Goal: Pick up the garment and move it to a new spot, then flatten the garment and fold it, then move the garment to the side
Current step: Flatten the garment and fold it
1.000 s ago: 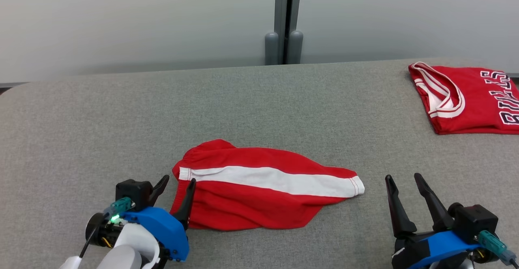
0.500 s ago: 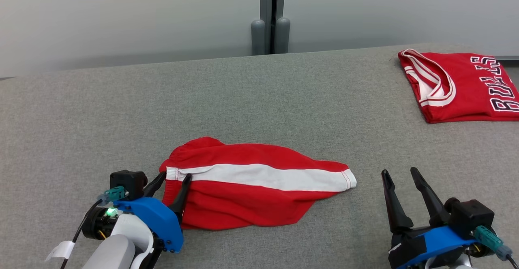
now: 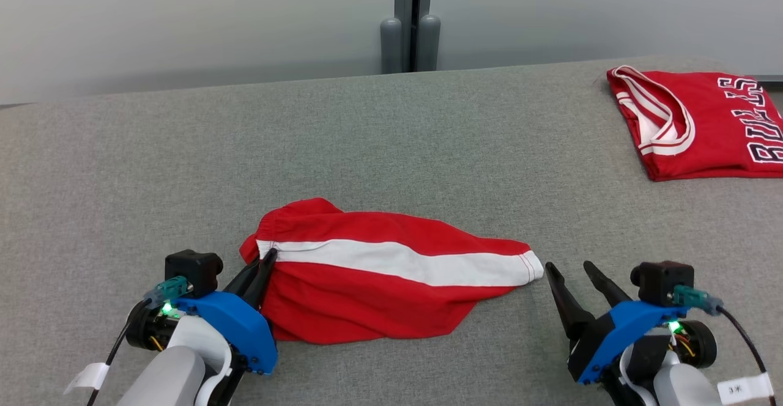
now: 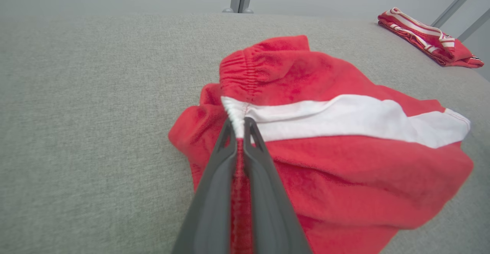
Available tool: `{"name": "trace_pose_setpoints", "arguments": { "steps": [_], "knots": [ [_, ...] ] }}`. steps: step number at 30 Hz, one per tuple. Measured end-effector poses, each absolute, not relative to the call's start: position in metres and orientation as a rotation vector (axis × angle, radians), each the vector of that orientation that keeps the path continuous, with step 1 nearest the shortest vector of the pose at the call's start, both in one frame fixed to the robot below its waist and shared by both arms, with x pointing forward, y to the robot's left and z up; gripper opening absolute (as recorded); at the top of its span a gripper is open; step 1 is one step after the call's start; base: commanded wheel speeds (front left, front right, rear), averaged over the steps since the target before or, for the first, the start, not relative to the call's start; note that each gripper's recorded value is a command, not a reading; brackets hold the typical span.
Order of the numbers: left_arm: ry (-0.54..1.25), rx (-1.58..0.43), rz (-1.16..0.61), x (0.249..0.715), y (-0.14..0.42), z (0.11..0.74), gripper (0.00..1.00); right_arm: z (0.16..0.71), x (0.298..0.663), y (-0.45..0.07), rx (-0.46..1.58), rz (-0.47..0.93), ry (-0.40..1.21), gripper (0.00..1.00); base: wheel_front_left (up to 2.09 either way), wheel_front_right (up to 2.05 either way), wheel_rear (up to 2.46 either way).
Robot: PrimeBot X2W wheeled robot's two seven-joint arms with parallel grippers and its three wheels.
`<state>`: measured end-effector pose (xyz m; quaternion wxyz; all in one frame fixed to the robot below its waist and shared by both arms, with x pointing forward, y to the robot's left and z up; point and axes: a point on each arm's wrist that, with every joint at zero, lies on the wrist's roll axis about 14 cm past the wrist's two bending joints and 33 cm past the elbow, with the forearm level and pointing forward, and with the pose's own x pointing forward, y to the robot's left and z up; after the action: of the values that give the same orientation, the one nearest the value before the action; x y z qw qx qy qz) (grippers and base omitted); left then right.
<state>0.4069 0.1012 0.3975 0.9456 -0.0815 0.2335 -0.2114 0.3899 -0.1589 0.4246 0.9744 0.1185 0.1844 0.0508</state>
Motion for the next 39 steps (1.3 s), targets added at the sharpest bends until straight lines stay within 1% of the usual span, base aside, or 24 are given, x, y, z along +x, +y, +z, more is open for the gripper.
{"name": "trace_pose_setpoints", "arguments": {
  "steps": [3, 8, 15, 16, 17, 18, 19, 20, 24, 27, 34, 36, 39],
  "knots": [
    [0.474, -0.167, -0.428, 0.406, 0.102, 0.396, 0.00, 0.412, 0.397, -0.160, 0.270, 0.096, 0.468, 1.00, 0.00, 0.00, 0.00],
    [0.479, -0.168, -0.432, 0.403, 0.101, 0.392, 0.00, 0.396, 0.405, -0.145, 0.298, 0.137, 0.586, 1.00, 0.00, 0.00, 0.00],
    [0.481, -0.174, -0.430, 0.405, 0.101, 0.390, 0.00, 0.380, 0.409, -0.129, 0.280, 0.182, 0.669, 1.00, 0.00, 0.00, 0.00],
    [0.482, -0.173, -0.430, 0.405, 0.101, 0.390, 0.00, 0.379, 0.410, -0.128, 0.279, 0.186, 0.672, 0.93, 0.00, 0.00, 0.00],
    [0.480, -0.173, -0.431, 0.405, 0.101, 0.390, 0.00, 0.379, 0.411, -0.126, 0.280, 0.192, 0.674, 0.81, 0.00, 0.00, 0.00],
    [0.480, -0.173, -0.431, 0.406, 0.101, 0.390, 0.00, 0.379, 0.412, -0.124, 0.280, 0.197, 0.671, 0.59, 0.00, 0.00, 0.00],
    [0.478, -0.173, -0.432, 0.406, 0.101, 0.390, 0.00, 0.379, 0.412, -0.122, 0.281, 0.201, 0.672, 0.06, 0.00, 0.00, 0.00],
    [0.475, -0.175, -0.433, 0.407, 0.100, 0.391, 0.00, 0.379, 0.412, -0.121, 0.279, 0.205, 0.669, 0.00, 0.00, 0.00, 0.00],
    [0.454, -0.191, -0.431, 0.409, 0.099, 0.394, 0.00, 0.384, 0.416, -0.116, 0.267, 0.222, 0.638, 0.00, 0.00, 0.00, 0.00],
    [0.384, -0.228, -0.422, 0.416, 0.099, 0.409, 0.00, 0.404, 0.428, -0.117, 0.283, 0.220, 0.543, 0.00, 0.00, 0.00, 0.00],
    [0.131, -0.373, -0.435, 0.435, 0.092, 0.483, 0.00, 0.493, 0.457, -0.130, 0.272, 0.209, 0.214, 0.00, 0.00, 0.00, 0.00],
    [0.070, -0.422, -0.451, 0.438, 0.091, 0.507, 0.00, 0.524, 0.461, -0.135, 0.268, 0.206, 0.120, 0.00, 0.00, 0.00, 0.00],
    [0.022, -0.490, -0.506, 0.437, 0.083, 0.538, 0.00, 0.559, 0.456, -0.141, 0.269, 0.210, 0.027, 0.00, 0.00, 0.00, 0.00]
  ]
}}
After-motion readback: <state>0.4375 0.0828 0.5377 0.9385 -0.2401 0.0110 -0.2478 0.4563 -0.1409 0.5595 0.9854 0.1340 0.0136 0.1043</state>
